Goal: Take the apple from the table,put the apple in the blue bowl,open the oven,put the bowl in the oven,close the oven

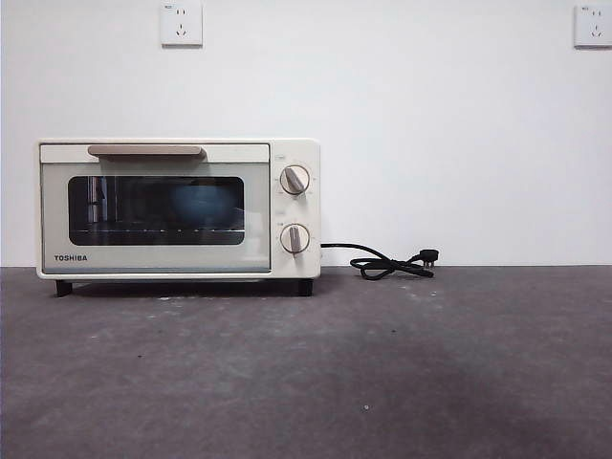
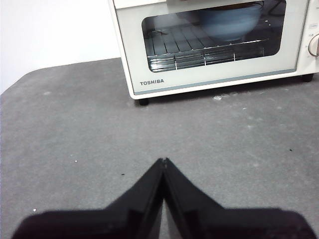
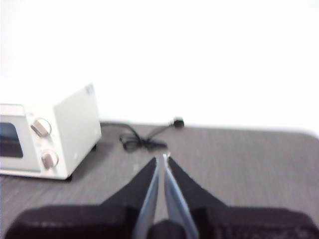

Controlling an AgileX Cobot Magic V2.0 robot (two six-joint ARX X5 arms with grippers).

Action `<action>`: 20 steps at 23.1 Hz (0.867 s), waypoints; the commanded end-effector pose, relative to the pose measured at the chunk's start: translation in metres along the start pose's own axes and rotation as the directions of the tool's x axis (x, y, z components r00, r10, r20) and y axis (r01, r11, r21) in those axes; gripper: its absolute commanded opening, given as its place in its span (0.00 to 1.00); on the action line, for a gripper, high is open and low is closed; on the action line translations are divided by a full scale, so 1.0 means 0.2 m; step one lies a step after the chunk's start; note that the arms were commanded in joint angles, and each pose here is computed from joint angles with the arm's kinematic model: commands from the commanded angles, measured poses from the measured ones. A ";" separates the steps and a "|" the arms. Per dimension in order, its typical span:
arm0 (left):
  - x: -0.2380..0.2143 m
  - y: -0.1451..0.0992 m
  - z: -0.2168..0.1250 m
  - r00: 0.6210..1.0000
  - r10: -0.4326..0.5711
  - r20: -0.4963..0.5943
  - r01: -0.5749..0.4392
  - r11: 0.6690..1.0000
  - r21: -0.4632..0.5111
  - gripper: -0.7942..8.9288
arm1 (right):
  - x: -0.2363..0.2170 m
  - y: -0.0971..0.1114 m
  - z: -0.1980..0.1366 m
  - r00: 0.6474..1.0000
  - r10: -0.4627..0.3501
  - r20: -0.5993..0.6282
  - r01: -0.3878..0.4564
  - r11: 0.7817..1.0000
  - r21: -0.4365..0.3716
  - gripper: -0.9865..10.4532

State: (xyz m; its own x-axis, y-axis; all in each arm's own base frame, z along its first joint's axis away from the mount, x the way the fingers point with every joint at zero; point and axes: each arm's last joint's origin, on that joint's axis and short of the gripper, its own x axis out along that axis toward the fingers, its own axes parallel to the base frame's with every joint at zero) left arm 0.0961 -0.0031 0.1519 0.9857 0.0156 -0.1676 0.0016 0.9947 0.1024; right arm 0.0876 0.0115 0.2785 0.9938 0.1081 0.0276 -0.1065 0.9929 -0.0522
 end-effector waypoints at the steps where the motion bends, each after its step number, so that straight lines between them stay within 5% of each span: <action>1: 0.00 0.00 -0.01 1.000 0.005 0.000 -0.005 1.000 -0.008 0.08 | 0.05 -0.02 -0.20 0.999 -0.024 0.026 0.024 1.000 -0.012 0.11; 9: 0.00 0.00 -0.01 1.000 0.005 0.000 -0.005 1.000 -0.008 0.08 | 0.05 -0.08 -0.49 0.983 -0.181 -0.017 0.182 0.976 0.121 0.11; 20: 0.00 0.00 -0.01 1.000 0.005 -0.001 -0.005 1.000 -0.008 0.08 | 0.02 -0.08 -0.60 0.975 -0.194 -0.105 0.201 0.978 0.058 0.11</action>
State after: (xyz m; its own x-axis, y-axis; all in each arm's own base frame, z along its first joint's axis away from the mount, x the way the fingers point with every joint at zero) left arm 0.0961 -0.0031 0.1519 0.9857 0.0156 -0.1680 0.0017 0.9947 0.1025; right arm 0.0960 -0.0107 0.1649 0.9944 -0.0920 -0.0524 0.0937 0.9951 0.0301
